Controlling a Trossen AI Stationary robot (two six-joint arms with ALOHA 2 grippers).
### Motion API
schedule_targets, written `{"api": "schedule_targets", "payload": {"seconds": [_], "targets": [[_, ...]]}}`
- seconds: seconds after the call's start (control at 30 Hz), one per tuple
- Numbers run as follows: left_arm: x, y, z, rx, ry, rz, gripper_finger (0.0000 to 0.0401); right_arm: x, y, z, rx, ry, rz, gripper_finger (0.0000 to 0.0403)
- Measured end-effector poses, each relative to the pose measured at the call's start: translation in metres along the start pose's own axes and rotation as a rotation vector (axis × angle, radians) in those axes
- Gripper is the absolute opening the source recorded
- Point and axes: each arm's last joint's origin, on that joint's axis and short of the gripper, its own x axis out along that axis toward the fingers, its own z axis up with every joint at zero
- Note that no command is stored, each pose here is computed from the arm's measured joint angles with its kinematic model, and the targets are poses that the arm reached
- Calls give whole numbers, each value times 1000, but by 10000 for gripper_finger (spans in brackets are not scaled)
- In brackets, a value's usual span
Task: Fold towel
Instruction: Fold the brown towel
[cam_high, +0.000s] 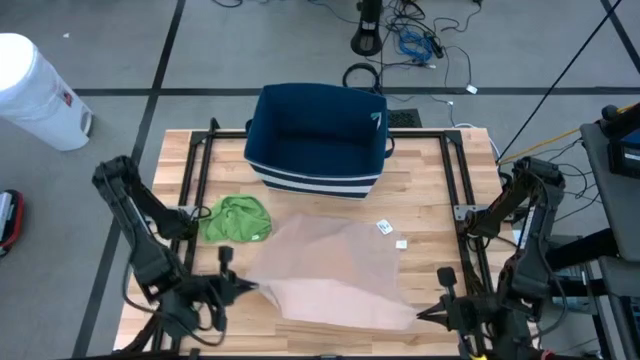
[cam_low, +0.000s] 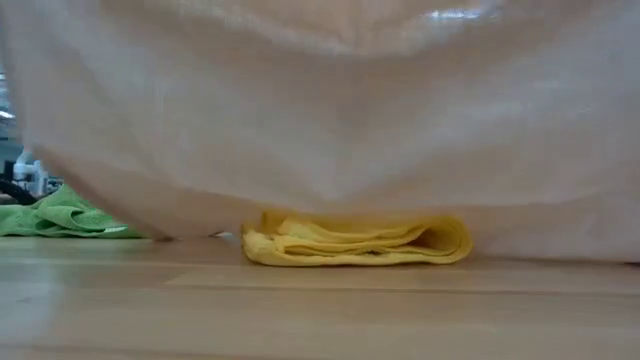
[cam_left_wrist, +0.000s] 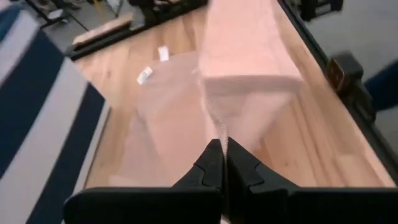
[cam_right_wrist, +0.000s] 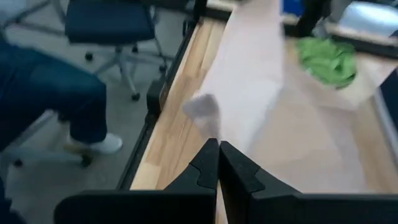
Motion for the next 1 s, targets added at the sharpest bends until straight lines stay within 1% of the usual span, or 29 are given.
{"api": "schedule_targets", "payload": {"seconds": [0.07, 0.13, 0.27, 0.37, 0.43, 0.53, 0.63, 0.77, 0.83, 1.0], "targets": [[7, -5, 0, 7, 0, 4, 0, -6, 2, 1, 5, -55, -28, 0], [12, -6, 2, 3, 13, -22, 0, -12, 3, 0, 0, -99, -50, 0], [18, -10, 5, -21, 35, -128, 0, -19, 10, 2, 45, -132, 6, 0], [14, -15, 6, -32, 32, -202, 0, -19, 18, 2, 99, -99, 95, 0], [12, -19, 5, -32, 43, -259, 0, -17, 24, -2, 125, -71, 128, 0], [12, -24, 5, -38, 50, -318, 0, -9, 33, -9, 162, -18, 148, 0], [20, -35, 2, -39, 82, -366, 0, 0, 43, -18, 198, 33, 154, 0], [39, -51, -8, -19, 150, -367, 0, 12, 55, -30, 230, 59, 131, 0], [49, -59, -14, -3, 182, -365, 0, 17, 59, -35, 226, 69, 117, 0], [65, -71, -19, -11, 170, -343, 0, 28, 65, -39, 225, 25, 69, 0]]}}
